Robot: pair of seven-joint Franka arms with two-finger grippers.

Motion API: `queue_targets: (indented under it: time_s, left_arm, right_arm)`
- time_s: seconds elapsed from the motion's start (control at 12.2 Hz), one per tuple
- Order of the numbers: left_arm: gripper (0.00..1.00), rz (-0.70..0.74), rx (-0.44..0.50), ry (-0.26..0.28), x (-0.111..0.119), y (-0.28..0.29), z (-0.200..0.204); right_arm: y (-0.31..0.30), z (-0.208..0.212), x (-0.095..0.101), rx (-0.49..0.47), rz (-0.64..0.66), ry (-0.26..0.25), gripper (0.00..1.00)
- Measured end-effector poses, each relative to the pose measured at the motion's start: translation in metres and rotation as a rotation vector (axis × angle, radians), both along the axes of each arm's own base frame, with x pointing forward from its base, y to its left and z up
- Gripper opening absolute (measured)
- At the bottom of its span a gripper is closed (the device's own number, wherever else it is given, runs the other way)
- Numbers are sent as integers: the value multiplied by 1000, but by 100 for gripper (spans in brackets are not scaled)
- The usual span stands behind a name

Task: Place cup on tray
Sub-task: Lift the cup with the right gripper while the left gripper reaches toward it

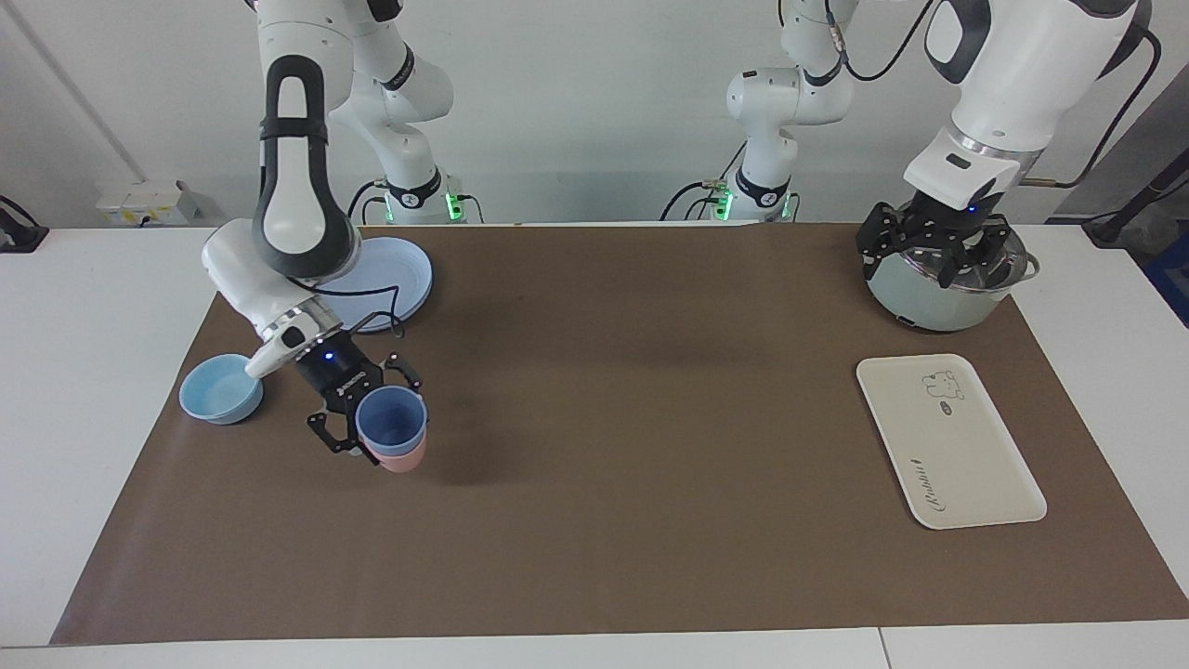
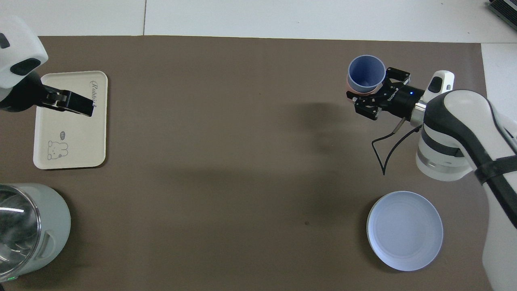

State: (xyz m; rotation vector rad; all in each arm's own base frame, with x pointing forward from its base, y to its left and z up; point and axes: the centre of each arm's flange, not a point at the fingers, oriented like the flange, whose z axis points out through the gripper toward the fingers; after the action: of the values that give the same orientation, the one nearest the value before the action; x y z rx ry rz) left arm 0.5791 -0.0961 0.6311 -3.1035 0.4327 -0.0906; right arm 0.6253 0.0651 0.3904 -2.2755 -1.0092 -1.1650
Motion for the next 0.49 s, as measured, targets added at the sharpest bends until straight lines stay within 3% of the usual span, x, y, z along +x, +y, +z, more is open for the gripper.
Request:
queue_targets:
  time_s: [0.33, 0.49]
  left_arm:
    - [100, -17, 3, 15, -9, -20, -6]
    - [100, 28, -58, 14, -15, -40, -11]
  right_arm:
    - [133, 30, -22, -112, 20, -31, 84]
    - [181, 37, -38, -158, 67, -67, 84]
